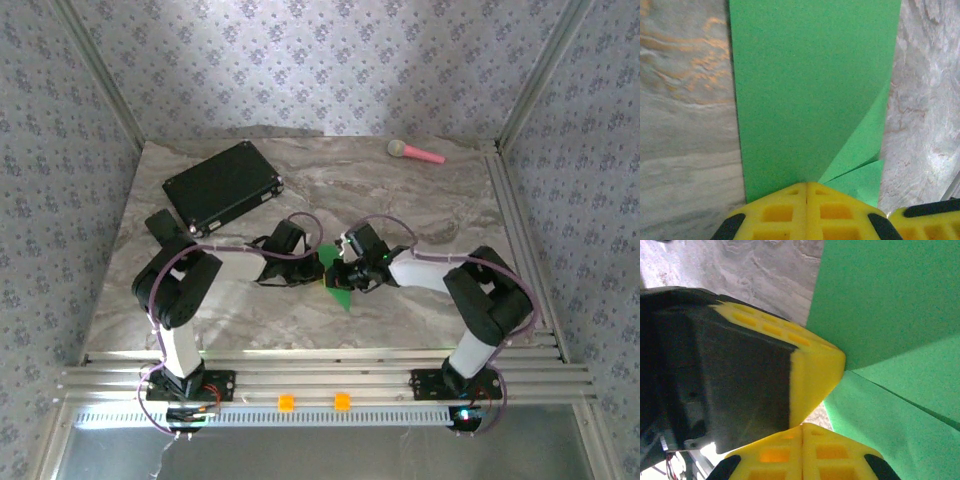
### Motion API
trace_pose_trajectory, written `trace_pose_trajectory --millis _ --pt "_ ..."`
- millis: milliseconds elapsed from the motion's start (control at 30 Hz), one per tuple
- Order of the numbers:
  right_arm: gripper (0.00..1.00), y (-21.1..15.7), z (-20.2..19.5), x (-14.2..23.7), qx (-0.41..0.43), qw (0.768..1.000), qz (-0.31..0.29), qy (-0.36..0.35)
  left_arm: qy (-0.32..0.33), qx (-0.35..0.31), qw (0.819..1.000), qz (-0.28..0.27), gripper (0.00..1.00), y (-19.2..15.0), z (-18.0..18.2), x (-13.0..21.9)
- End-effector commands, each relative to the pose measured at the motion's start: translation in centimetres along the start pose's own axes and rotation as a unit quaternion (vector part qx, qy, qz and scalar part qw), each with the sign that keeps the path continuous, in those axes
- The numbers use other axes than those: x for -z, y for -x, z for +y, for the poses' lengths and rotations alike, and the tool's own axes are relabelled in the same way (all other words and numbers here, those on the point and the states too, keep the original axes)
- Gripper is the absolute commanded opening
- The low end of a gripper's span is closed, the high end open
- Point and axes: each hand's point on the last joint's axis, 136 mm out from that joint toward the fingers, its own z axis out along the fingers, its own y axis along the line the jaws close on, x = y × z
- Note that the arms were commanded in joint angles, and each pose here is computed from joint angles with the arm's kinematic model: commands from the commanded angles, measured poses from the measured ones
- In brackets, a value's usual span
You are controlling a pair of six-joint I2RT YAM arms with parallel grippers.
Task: Fold a paper plane with a square sheet of paper (pick it up from the middle)
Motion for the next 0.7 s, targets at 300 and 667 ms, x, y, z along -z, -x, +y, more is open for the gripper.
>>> trace_pose_trajectory --millis 300,667 --pt "0.07 -3.5 -3.9 -0.1 -0.034 0.999 0.021 -0.036 0.049 0.029 0.998 0.028 0.0 -1.7 3.4 -0.9" --pt "0.11 -6.4 -4.8 2.0 -0.028 0.998 0.056 -0.031 0.066 0.035 0.997 0.031 0.0 -1.7 4.3 -1.0"
